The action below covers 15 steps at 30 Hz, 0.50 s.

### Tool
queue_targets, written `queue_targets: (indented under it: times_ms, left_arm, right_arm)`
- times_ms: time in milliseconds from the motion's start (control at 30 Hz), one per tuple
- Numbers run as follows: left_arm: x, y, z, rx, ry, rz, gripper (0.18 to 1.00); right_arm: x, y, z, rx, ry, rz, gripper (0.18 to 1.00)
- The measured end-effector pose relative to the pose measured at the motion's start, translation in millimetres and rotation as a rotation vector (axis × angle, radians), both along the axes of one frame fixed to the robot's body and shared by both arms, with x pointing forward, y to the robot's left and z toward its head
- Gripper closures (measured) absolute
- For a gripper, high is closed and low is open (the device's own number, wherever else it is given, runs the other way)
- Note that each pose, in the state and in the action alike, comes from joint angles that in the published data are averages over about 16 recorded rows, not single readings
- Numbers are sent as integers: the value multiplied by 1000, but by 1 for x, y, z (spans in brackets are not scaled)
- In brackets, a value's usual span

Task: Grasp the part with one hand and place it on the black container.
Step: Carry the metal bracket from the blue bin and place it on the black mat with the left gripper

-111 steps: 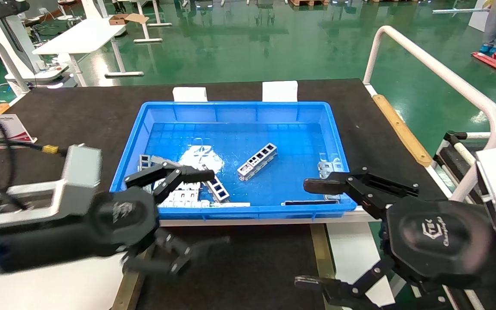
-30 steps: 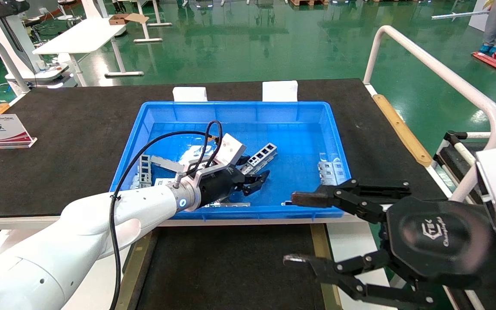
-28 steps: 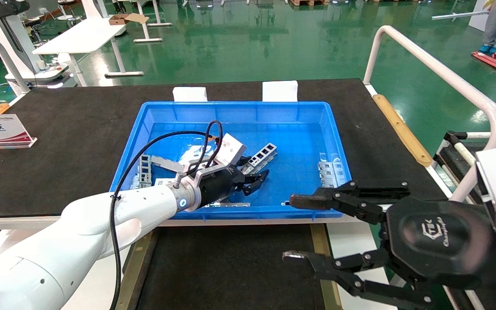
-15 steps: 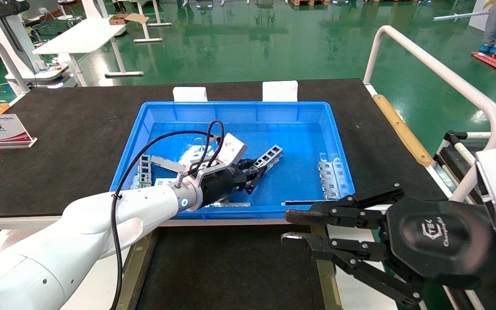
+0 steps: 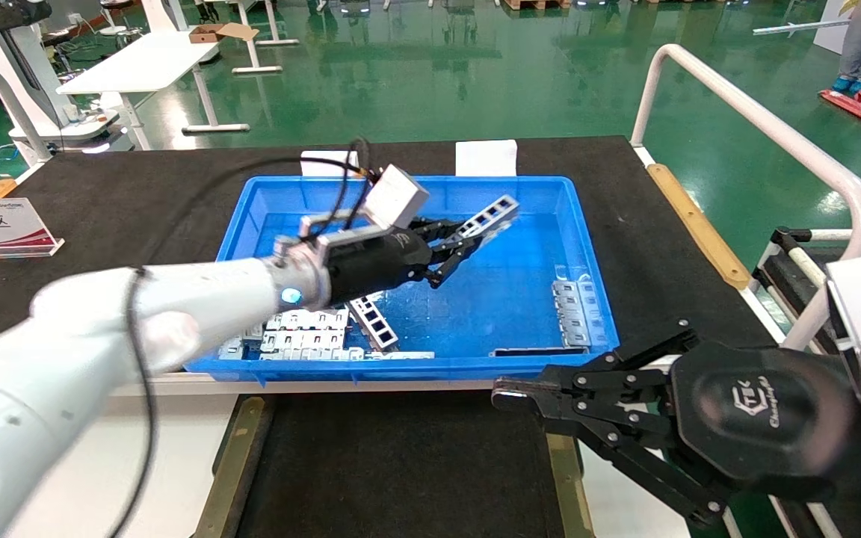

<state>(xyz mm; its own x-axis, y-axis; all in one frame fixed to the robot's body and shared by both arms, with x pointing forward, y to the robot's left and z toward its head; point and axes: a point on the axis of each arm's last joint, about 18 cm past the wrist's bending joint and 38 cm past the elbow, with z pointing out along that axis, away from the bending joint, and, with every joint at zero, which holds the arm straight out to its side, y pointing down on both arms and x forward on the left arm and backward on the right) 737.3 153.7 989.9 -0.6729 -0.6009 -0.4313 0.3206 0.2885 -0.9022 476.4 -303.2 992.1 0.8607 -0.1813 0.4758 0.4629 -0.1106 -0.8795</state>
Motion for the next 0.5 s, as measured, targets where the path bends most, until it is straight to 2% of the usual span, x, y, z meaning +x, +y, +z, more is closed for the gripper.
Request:
queue_targets:
  times_ms: [500]
  left_arm:
    - [-74, 50, 40, -27, -110, -283, 863]
  right_arm:
    - [0, 0, 0, 0, 0, 0, 988]
